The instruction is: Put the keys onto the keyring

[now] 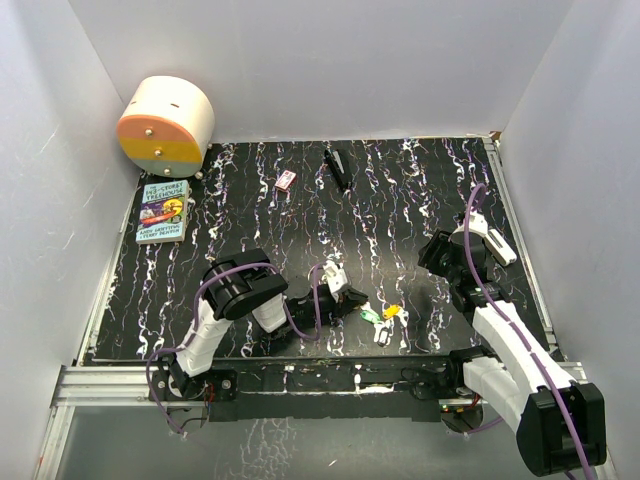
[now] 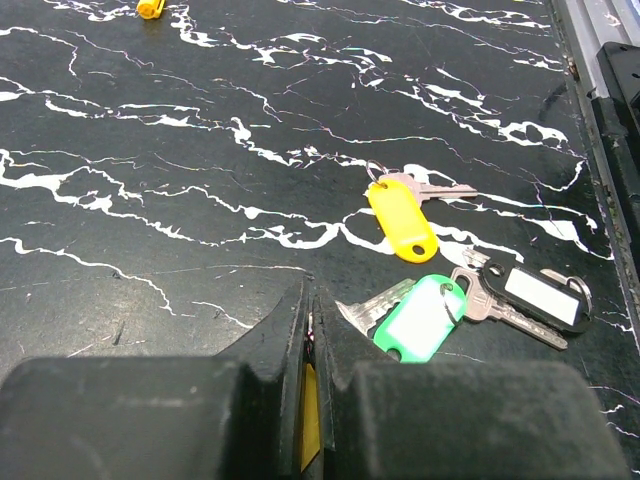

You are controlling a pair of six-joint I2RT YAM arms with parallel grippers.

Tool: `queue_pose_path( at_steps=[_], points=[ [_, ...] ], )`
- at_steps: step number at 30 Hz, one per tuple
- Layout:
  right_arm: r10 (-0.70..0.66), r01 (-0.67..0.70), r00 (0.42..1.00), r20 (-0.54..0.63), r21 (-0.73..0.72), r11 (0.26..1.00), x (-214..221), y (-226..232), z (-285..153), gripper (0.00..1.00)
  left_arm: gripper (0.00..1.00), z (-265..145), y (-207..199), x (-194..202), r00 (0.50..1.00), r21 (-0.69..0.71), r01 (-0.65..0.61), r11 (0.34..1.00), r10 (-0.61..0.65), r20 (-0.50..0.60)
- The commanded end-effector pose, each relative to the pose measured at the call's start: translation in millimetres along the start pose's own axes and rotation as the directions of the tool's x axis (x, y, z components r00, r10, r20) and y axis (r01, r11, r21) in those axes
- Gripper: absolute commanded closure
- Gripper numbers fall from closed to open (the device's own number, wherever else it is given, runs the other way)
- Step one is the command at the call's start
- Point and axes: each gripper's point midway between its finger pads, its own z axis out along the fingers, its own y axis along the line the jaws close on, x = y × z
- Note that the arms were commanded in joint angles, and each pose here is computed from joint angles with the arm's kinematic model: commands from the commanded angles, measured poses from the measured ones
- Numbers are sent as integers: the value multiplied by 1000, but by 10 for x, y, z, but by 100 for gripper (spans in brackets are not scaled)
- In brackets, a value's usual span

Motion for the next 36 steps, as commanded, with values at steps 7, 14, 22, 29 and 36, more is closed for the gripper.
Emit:
queue_pose_path(
  at_steps=[7, 14, 22, 29, 36],
  points=[
    [-3, 4, 997, 72, -12, 1000, -179, 32, -38, 55, 100, -51, -93, -130, 993, 16, 77, 997, -75, -89],
    [-16, 18, 997, 80, -23, 1000, -231, 64, -45, 57, 100, 1, 16, -426, 947, -43, 247, 968, -250, -201],
    [-19, 24, 997, 80, -59, 998, -280, 150, -61, 59, 100, -15, 139, -674, 832, -56, 477, 877, -471, -292],
    [-18, 25, 997, 76, -91, 996, -305, 224, -73, 60, 100, -47, 206, -955, 708, -59, 657, 751, -643, -291],
    [-17, 24, 998, 65, -112, 993, -314, 277, -64, 60, 100, -106, 298, -986, 530, -94, 810, 578, -792, -302]
  ],
)
